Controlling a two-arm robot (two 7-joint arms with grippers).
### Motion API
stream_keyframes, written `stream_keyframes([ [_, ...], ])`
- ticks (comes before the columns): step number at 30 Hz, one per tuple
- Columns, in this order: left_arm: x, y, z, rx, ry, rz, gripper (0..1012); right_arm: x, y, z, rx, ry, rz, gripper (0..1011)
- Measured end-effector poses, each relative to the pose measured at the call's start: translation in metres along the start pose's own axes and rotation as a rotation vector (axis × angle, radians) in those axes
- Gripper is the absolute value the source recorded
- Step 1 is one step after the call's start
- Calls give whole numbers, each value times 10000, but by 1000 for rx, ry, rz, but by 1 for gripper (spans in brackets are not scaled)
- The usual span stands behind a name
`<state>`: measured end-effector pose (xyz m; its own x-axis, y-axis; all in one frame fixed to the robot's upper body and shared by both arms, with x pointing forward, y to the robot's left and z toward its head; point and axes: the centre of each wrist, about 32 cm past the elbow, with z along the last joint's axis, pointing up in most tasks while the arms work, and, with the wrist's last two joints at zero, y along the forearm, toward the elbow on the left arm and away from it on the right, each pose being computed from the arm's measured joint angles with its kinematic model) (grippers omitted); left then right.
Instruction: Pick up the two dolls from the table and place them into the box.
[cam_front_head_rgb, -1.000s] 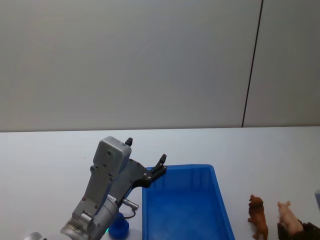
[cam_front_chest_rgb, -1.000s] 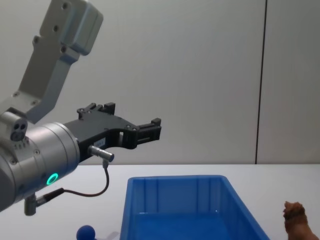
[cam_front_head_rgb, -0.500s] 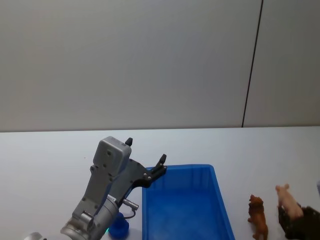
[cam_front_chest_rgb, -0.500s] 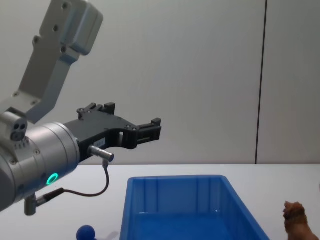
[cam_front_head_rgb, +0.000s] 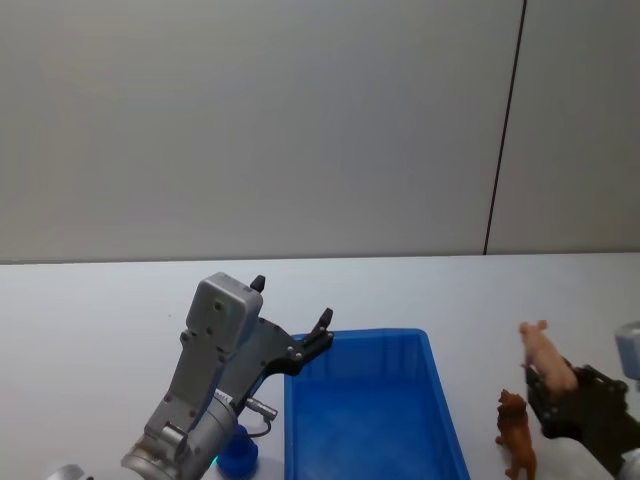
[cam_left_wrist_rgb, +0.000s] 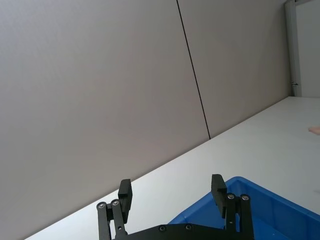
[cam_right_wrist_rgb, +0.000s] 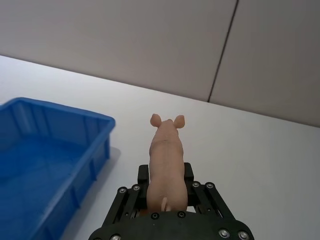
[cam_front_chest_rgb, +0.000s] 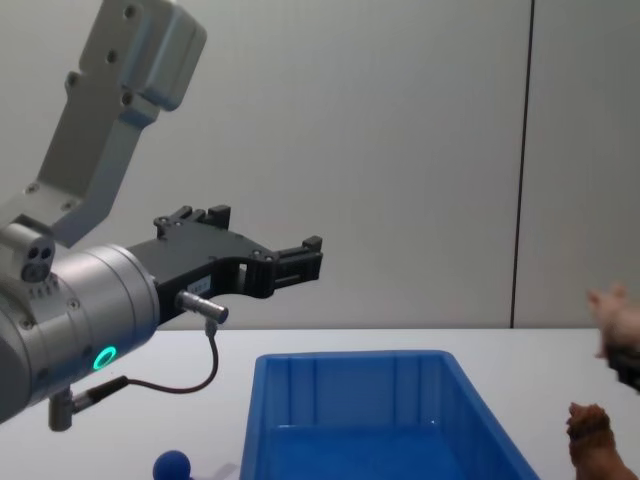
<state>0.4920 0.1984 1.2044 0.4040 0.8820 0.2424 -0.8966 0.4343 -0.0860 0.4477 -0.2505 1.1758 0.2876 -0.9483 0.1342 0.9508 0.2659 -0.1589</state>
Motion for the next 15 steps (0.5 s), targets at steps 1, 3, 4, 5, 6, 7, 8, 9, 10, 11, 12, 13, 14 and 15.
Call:
stream_keyframes([
  [1,0,0,0,0,0,0,1001,-13,27,16,7,1,15,371],
  [3,0,0,0,0,0,0,1001,-27,55,30,12,2,35,371],
  [4,0,0,0,0,0,0,1001,-36,74,37,15,4,44,371],
  [5,0,0,0,0,0,0,1001,-53,106,48,18,6,64,371],
  [6,0,0,0,0,0,0,1001,-60,121,53,19,7,74,371],
  [7,0,0,0,0,0,0,1001,-80,158,66,23,10,94,371],
  [8,0,0,0,0,0,0,1001,-80,158,66,23,10,94,371],
  [9,0,0,0,0,0,0,1001,-102,192,75,24,13,114,371],
  [10,0,0,0,0,0,0,1001,-122,226,83,24,17,136,371],
  [11,0,0,0,0,0,0,1001,-122,226,83,24,17,136,371],
  [12,0,0,0,0,0,0,1001,-148,265,90,22,21,156,371],
  [13,0,0,0,0,0,0,1001,-159,281,93,20,22,168,371],
  [14,0,0,0,0,0,0,1001,-185,317,105,19,27,186,371],
  [15,0,0,0,0,0,0,1001,-195,335,102,16,29,193,371],
])
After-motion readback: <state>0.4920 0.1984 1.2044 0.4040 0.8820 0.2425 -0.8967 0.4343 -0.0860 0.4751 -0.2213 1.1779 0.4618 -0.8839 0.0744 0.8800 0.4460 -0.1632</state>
